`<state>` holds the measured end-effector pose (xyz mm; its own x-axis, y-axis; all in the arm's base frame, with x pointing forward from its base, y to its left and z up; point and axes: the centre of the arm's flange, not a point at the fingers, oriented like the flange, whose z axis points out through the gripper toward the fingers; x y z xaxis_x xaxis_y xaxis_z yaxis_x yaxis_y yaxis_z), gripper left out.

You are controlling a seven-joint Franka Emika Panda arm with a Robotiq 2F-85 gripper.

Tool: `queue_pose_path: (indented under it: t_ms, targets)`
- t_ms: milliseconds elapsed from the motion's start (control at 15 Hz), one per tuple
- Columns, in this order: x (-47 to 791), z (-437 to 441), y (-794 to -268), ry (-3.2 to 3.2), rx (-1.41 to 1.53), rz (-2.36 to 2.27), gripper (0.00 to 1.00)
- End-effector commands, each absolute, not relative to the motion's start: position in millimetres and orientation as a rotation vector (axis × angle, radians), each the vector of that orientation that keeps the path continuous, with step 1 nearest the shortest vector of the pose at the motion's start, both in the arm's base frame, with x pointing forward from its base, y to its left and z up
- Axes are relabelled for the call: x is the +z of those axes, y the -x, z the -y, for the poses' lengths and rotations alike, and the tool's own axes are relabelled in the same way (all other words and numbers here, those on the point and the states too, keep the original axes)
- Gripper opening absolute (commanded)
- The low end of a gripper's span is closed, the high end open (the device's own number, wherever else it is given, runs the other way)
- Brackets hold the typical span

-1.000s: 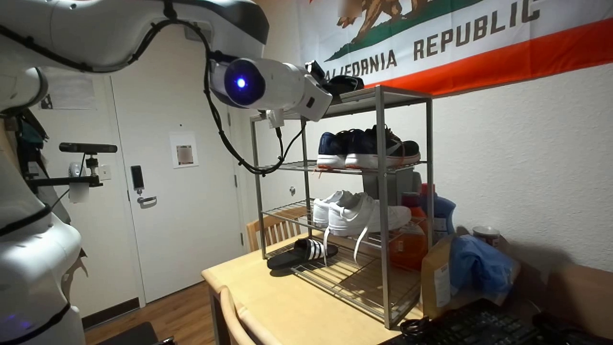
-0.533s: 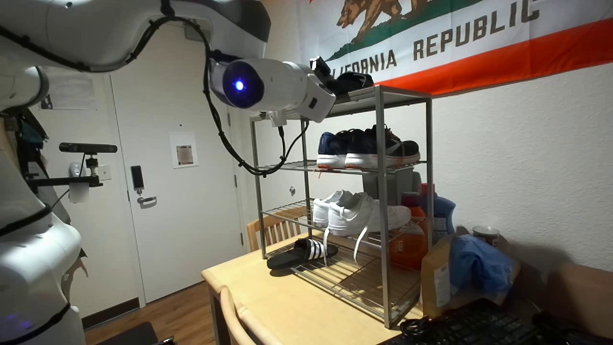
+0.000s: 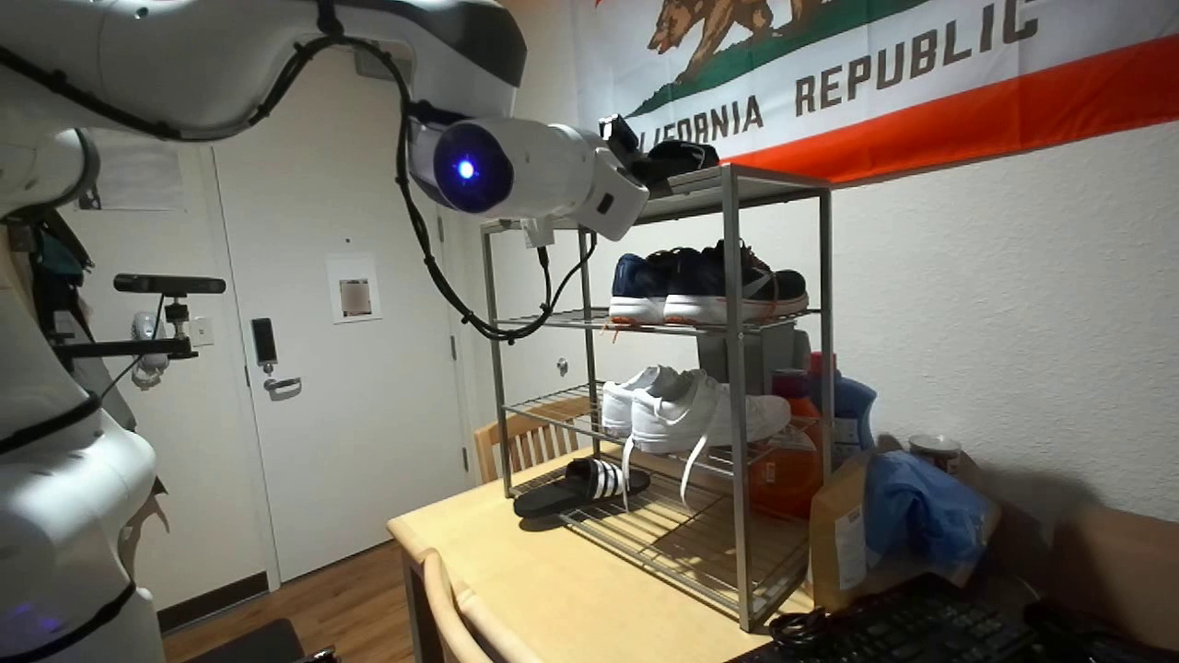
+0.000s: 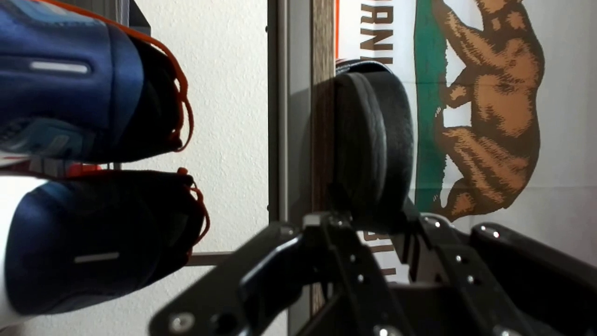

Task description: Remove the right slide sandal from the bottom shelf and place it on the topmost shelf of the shoe rack

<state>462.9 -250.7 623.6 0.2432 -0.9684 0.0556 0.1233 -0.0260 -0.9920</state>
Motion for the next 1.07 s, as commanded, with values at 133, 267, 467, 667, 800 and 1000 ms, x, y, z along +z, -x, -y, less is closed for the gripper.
queue_pose_path:
  t_ms: [133,267,467,667,800,1000]
  targets:
    - [634,255,-469,1.227,-1.092,-0.929,0.51]
    - [637,254,-468,1.232,-1.090,-0.922,0.65]
    - [638,253,-466,1.242,-1.082,-0.921,0.87]
    - [634,249,-462,1.279,-1.047,-0.928,1.00]
    - [625,240,-459,1.352,-0.999,-0.937,1.00]
    - [606,220,-454,1.504,-0.933,-0.934,1.00]
